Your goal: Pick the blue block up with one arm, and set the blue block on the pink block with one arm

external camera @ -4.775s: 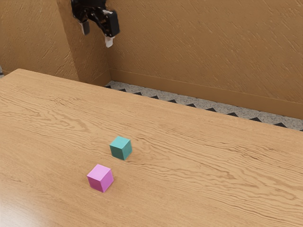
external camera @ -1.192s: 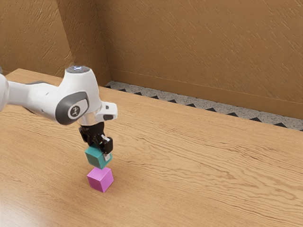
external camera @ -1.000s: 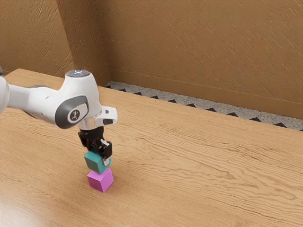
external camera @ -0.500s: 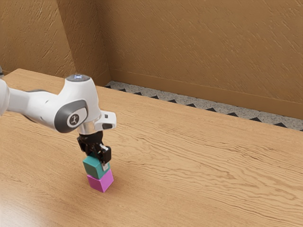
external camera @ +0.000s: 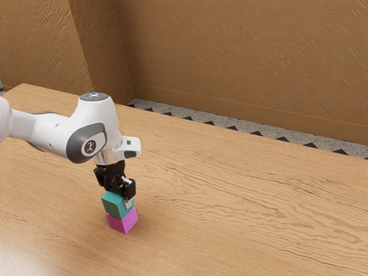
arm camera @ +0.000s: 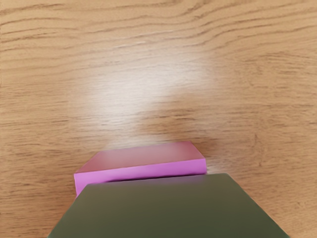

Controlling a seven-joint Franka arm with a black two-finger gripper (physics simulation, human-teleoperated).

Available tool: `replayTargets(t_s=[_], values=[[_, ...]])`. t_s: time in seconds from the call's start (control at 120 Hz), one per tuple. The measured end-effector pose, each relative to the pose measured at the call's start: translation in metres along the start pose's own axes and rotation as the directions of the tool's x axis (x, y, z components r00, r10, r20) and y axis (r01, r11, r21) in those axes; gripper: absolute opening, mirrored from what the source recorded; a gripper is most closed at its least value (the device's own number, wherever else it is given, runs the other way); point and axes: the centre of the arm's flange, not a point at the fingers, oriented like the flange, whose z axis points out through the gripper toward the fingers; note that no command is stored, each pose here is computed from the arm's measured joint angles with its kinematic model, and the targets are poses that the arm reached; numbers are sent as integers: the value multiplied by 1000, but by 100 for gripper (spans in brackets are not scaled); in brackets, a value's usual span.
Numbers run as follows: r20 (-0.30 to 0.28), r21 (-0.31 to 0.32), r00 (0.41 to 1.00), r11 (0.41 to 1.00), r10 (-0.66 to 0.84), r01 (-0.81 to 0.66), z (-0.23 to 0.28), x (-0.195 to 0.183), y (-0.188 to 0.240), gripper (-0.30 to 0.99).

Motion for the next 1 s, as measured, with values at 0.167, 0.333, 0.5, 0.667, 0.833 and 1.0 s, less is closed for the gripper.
replayTargets(t_s=[0.167, 0.333, 0.5, 0.667, 0.833, 1.0], values=[[0, -1, 1000, 1000, -2, 2, 1, 0, -1, 35], [0, -1, 1000, 1000, -1, 1, 1, 0, 0, 35], [-3, 0, 1000, 1000, 1, -1, 0, 1, 1, 35], [-5, 0, 1000, 1000, 1, -1, 0, 1, 0, 35], [-7, 0, 1000, 1000, -3, 3, 0, 1, -3, 35], [-6, -2, 1000, 1000, -10, 10, 0, 0, -7, 41]])
